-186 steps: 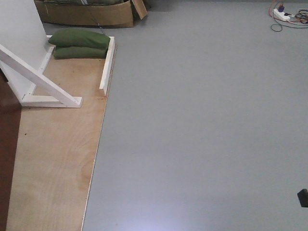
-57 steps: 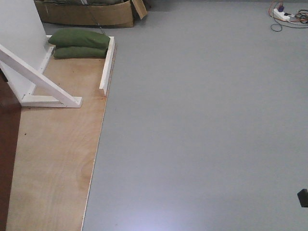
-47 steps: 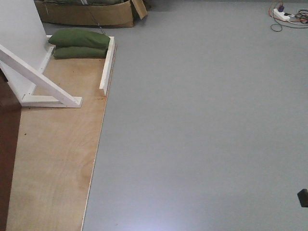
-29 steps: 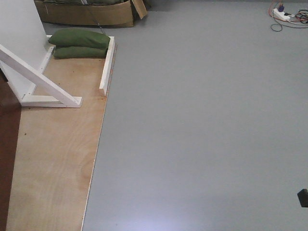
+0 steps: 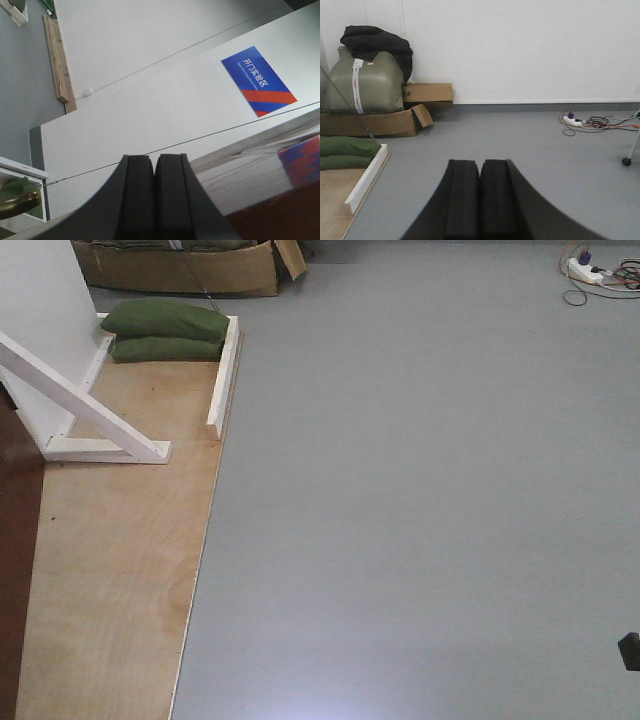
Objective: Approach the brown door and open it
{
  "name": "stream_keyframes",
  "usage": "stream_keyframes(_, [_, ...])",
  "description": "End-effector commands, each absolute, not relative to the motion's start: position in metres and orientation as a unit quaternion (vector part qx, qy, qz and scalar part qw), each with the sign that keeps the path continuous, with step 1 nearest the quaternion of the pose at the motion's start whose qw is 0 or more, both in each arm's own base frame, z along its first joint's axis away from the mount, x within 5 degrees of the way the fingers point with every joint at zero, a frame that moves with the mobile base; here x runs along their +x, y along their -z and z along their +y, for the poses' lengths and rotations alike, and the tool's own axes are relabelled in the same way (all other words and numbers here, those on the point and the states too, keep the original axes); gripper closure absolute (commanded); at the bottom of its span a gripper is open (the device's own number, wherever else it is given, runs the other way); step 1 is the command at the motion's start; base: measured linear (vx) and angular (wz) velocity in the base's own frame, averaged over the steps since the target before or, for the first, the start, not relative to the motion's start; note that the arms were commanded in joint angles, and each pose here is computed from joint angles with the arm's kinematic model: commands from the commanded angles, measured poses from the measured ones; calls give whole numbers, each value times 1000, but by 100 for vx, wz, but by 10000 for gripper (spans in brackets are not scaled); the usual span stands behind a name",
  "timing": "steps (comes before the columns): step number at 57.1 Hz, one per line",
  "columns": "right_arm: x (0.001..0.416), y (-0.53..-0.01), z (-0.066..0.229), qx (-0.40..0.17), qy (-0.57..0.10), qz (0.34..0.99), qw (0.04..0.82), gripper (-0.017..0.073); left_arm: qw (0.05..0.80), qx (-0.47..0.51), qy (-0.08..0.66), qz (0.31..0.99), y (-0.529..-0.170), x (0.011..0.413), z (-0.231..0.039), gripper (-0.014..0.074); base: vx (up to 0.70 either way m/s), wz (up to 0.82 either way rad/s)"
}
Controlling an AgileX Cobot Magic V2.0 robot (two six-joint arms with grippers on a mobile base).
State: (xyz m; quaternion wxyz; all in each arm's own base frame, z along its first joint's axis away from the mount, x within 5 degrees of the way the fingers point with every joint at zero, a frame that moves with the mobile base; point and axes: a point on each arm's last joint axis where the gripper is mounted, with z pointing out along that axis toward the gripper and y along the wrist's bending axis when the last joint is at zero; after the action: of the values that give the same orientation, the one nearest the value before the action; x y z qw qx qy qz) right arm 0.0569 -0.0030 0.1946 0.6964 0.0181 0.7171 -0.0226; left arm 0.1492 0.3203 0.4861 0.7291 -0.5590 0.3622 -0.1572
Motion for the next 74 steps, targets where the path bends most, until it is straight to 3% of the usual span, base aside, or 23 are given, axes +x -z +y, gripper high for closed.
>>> stream_keyframes(1, [56,-201,-4,15,30,687,726,559,739,-509,205,391,-511,154,293,597,0,0])
stream_keyframes(12, [56,-201,-4,15,30,687,726,559,727,-484,234,428,-515,158,279,597,0,0])
stream_keyframes(26, [56,-201,-4,15,30,687,726,559,740,-460,251,421,-531,153,258,597,0,0])
stream_keyframes(51, [56,-201,-4,15,30,687,726,559,721,-390,332,467,-545,191,203,597,0,0])
stream_keyframes(74, [56,-201,-4,15,30,687,726,559,692,-348,371,512,-543,209,178,597,0,0])
